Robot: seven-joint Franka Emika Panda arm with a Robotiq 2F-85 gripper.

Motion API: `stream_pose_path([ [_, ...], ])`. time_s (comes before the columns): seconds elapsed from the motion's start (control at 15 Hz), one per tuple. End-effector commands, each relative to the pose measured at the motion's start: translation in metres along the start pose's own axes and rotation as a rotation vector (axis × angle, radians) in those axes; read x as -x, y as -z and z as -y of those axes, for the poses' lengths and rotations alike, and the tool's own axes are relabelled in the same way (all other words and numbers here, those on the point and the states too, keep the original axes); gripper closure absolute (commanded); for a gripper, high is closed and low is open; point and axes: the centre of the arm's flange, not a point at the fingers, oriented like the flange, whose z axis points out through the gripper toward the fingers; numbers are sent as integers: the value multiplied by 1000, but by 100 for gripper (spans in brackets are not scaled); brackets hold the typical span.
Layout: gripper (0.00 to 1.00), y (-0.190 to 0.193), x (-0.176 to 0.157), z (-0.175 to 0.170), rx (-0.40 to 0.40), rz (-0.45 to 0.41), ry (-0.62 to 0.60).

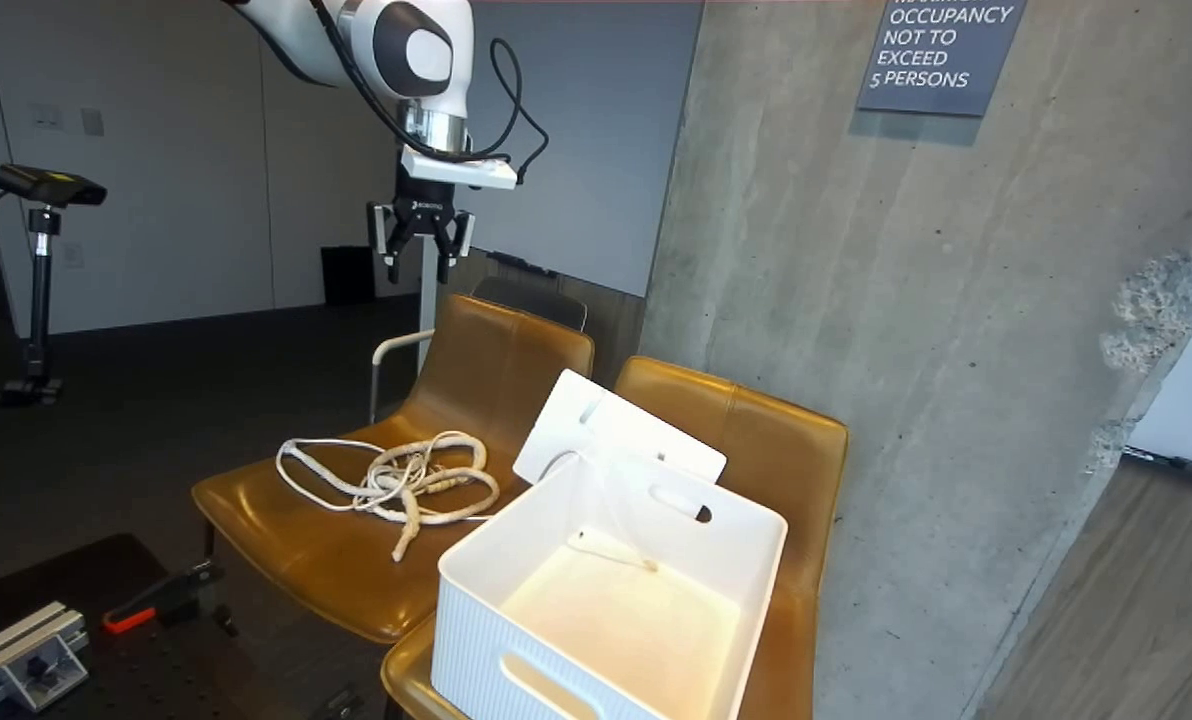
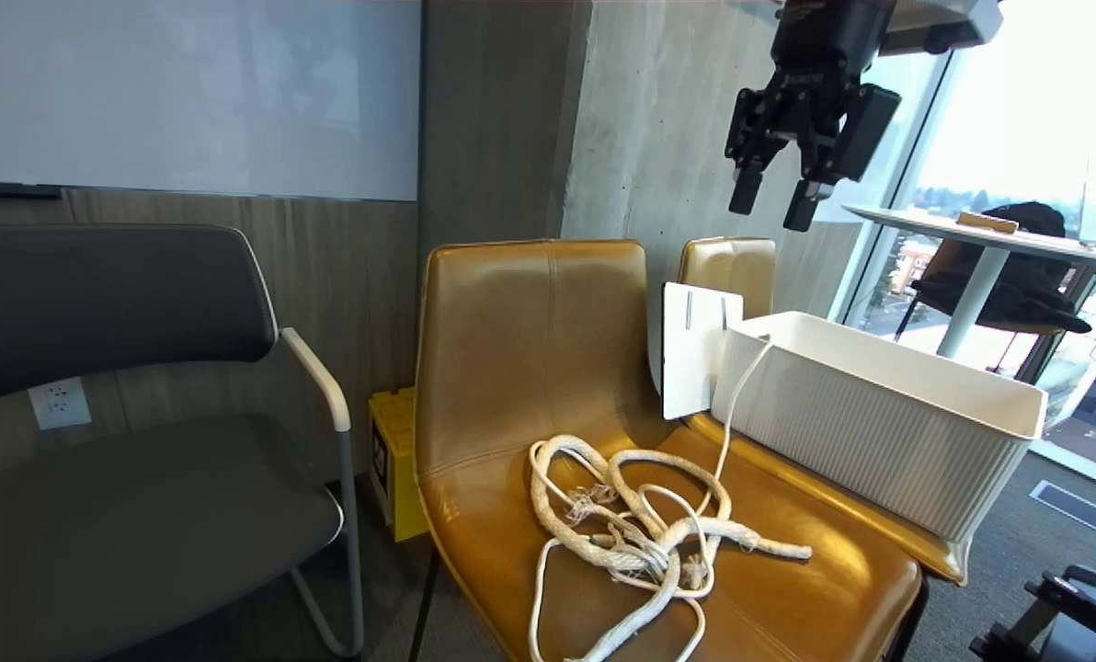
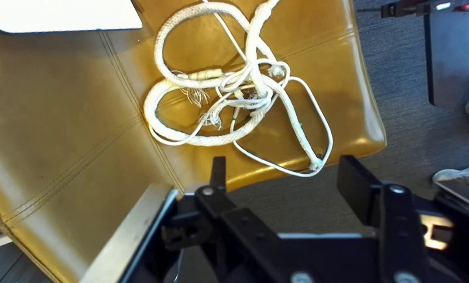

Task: Put the cable inside the storage box, then take it out

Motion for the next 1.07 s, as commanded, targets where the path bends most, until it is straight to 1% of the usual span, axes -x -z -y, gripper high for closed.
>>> stream_pose_path([
  [0.0, 0, -10, 36, -12, 52, 42, 73],
  [0.2, 0, -36, 71, -30, 52, 101, 157],
  [0.47, 0, -92, 110, -50, 25, 177, 240],
  [0.67, 0, -132, 122, -65, 25, 232, 289],
  [0.8, 0, -154, 125, -74, 46, 280, 326],
  [1.0, 0, -182, 135, -88, 93, 374, 395],
])
